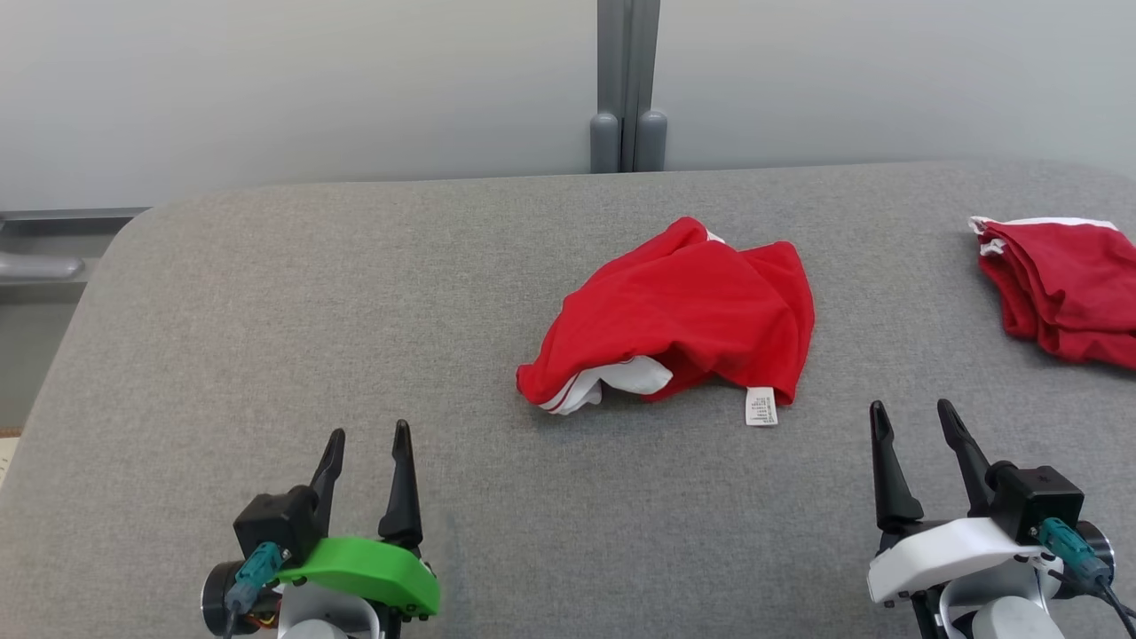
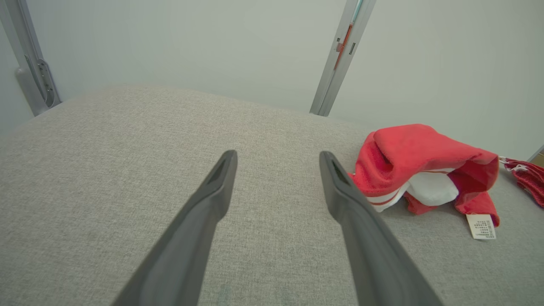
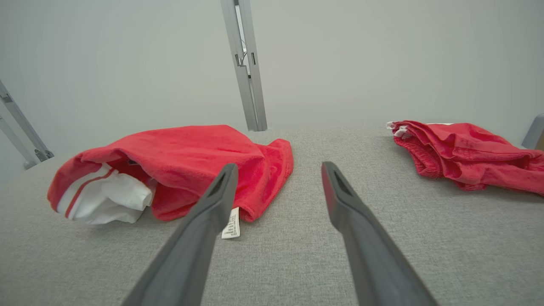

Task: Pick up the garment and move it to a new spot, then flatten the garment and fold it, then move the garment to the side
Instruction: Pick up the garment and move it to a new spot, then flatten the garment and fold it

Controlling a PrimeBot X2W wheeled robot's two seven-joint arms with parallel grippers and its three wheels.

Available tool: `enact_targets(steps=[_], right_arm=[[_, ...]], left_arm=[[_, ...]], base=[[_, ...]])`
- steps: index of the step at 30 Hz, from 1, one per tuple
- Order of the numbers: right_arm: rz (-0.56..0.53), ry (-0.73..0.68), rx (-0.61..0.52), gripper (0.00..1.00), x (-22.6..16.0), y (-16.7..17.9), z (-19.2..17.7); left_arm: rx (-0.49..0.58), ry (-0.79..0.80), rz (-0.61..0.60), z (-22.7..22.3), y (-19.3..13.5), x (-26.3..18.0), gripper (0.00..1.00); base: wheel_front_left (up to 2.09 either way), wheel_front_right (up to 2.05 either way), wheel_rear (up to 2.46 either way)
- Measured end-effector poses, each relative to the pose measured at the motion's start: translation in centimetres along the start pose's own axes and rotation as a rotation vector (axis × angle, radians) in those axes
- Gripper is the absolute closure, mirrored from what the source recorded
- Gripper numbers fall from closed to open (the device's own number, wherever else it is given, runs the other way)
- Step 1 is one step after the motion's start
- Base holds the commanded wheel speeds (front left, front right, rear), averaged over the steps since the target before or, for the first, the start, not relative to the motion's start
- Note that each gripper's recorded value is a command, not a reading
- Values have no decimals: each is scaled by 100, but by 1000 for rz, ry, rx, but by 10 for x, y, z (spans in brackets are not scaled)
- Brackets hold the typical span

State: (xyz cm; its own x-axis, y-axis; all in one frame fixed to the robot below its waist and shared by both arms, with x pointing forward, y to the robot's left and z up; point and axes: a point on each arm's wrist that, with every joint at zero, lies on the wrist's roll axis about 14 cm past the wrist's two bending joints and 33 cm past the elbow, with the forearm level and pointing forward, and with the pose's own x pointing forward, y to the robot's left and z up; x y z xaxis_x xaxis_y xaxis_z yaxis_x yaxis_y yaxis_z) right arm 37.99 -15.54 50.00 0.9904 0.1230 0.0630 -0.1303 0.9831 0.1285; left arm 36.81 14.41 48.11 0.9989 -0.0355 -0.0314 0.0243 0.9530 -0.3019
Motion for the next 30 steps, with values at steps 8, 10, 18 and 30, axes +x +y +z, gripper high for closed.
enact_targets(steps=[8,10,18,30], right_arm=[[10,15,2,0,-2,4,-5],[11,16,1,0,-2,4,-5],[5,25,-4,0,-2,1,-8],[17,109,-65,0,17,1,-30]], left_arm=[[16,-3,1,-1,4,-4,0],[19,-3,-1,-1,4,-4,0],[28,-4,-7,-1,3,-4,0],[32,13,7,-7,11,-4,0]], base=[[0,0,0],[0,0,0],[0,0,0],[0,0,0]])
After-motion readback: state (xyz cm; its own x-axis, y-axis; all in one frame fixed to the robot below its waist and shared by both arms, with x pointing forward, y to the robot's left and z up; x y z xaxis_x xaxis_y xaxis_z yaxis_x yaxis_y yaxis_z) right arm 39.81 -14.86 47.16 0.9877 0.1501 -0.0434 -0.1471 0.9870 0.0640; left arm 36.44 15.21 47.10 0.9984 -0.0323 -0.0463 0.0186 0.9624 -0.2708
